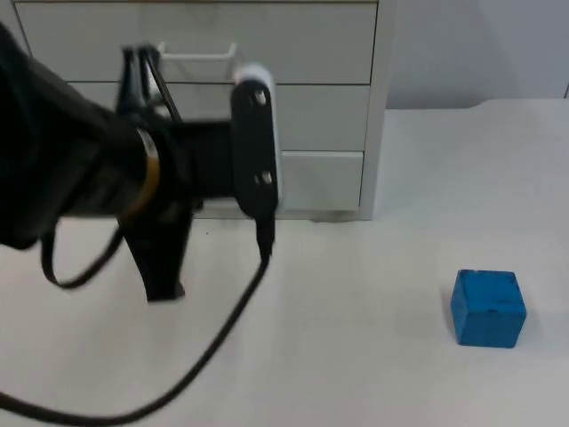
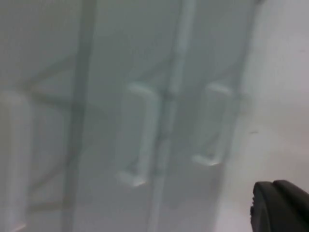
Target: Open the drawer with the left hand, place the block into the drawer with the right hand, then close the drawer with the left hand.
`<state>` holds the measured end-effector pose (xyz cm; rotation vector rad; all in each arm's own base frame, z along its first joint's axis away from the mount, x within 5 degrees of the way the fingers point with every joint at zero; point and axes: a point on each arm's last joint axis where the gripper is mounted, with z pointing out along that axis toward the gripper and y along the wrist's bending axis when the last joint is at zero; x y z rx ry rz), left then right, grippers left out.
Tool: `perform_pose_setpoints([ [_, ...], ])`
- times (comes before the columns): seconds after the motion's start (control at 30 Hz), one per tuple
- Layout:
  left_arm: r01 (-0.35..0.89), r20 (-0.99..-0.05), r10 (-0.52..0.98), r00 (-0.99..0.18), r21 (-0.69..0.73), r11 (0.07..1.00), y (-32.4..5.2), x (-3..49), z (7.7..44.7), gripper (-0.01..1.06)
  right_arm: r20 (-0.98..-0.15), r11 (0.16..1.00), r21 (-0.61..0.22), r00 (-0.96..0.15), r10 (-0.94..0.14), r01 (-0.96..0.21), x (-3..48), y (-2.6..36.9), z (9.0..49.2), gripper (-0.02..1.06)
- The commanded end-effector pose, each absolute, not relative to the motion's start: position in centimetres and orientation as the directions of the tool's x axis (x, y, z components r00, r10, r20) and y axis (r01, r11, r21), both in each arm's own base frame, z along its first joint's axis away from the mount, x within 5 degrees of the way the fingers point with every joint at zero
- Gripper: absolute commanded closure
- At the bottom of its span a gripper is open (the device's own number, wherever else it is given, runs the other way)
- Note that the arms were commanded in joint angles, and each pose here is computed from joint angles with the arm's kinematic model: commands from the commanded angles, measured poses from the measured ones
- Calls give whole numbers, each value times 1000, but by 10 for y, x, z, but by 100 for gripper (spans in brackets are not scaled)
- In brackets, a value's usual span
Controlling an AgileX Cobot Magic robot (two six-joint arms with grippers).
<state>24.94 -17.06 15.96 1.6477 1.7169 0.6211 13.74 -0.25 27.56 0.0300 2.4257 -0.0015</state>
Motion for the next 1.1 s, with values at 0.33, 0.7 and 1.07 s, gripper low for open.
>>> perform_pose_setpoints([
  [0.33, 757, -75, 993, 88, 653, -18, -187, 257, 118, 105, -675, 1000, 1, -738, 16, 21, 138, -3, 277, -1],
  [0.7, 722, -126, 989, -79, 677, 144, -165, 307, 120, 78, -680, 1000, -5, -733, 12, 21, 139, -4, 278, -1],
  [1.07, 769, -149, 985, -89, 618, 163, -161, 328, 98, 53, -692, 1000, -5, -722, 11, 21, 140, -4, 279, -1],
])
